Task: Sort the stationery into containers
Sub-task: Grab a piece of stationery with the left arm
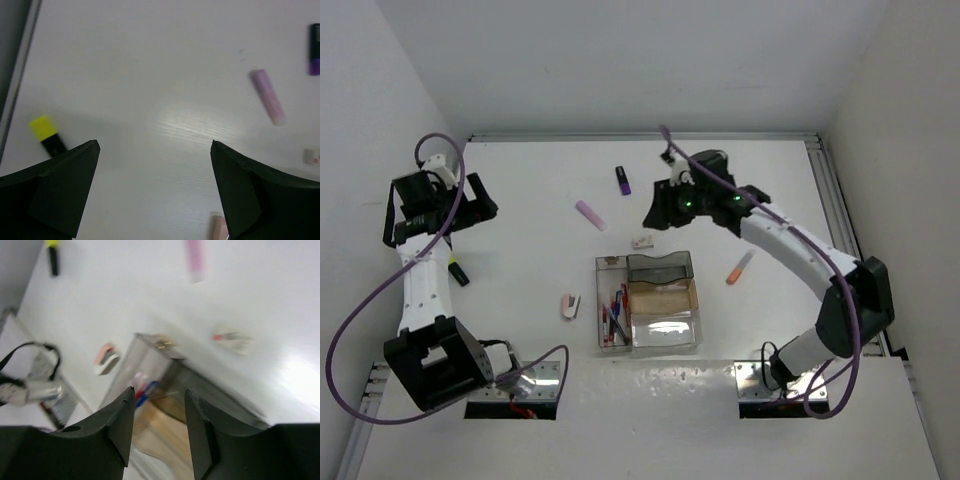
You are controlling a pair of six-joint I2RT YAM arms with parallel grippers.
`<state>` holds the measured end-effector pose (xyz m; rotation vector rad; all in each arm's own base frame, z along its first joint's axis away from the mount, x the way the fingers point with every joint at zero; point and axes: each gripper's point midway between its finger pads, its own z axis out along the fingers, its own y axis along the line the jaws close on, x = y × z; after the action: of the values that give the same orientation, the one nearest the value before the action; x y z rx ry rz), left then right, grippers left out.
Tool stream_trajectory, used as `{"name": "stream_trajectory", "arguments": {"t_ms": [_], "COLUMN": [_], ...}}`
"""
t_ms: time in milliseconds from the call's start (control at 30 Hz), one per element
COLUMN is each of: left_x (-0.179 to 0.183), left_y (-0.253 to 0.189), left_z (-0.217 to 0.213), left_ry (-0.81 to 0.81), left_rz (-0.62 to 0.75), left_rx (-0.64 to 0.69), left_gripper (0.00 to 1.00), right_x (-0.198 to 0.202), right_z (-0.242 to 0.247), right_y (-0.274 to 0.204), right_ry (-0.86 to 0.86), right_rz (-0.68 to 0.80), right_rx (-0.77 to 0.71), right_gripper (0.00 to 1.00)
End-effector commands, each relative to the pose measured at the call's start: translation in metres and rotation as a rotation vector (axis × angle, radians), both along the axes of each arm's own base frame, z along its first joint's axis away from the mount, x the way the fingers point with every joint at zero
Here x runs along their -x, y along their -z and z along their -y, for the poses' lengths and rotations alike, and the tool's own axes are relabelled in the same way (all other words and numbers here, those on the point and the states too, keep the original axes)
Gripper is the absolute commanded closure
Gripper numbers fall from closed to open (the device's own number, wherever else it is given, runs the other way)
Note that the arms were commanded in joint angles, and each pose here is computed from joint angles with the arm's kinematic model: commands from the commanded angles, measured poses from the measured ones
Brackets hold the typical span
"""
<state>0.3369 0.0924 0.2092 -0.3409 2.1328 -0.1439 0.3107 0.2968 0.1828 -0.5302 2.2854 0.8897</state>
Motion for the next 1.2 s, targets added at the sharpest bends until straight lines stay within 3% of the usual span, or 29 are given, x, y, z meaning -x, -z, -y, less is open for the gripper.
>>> {"name": "stream_trajectory", "arguments": {"t_ms": [0, 200, 433, 800, 1067, 1167], "left_x": [0.038, 0.061, 0.056, 0.036, 0.028, 0.026], "left_y": [0.032, 0.086, 0.121, 0.177, 0.204, 0.210], "left_z": [-0.061, -0.098, -0.112, -0.121, -0.119, -0.113], "left_ry": [-0.349, -0.498, -0.507, -0.466, -0.414, -0.375], "left_rz": [-0.228, -0.431, -0.495, -0.547, -0.581, -0.580], "left_rx": [-0.130, -0.144, -0.110, -0.068, -0.067, -0.069], "left_gripper": [0.00, 0.05, 0.10, 0.13, 0.27, 0.41], "right_x": [-0.011, -0.010, -0.002, 0.007, 0.006, 0.003], "right_z": [0.066, 0.135, 0.188, 0.215, 0.229, 0.235], "right_y": [0.006, 0.026, 0.036, 0.041, 0.039, 0.035], "right_ry": [0.073, 0.210, 0.337, 0.396, 0.432, 0.460], "right_rz": [0.035, -0.027, -0.085, -0.125, -0.119, -0.111], "right_rx": [0.114, 0.164, 0.156, 0.152, 0.148, 0.140], "right_gripper": [0.56, 0.57, 0.57, 0.57, 0.57, 0.57]}}
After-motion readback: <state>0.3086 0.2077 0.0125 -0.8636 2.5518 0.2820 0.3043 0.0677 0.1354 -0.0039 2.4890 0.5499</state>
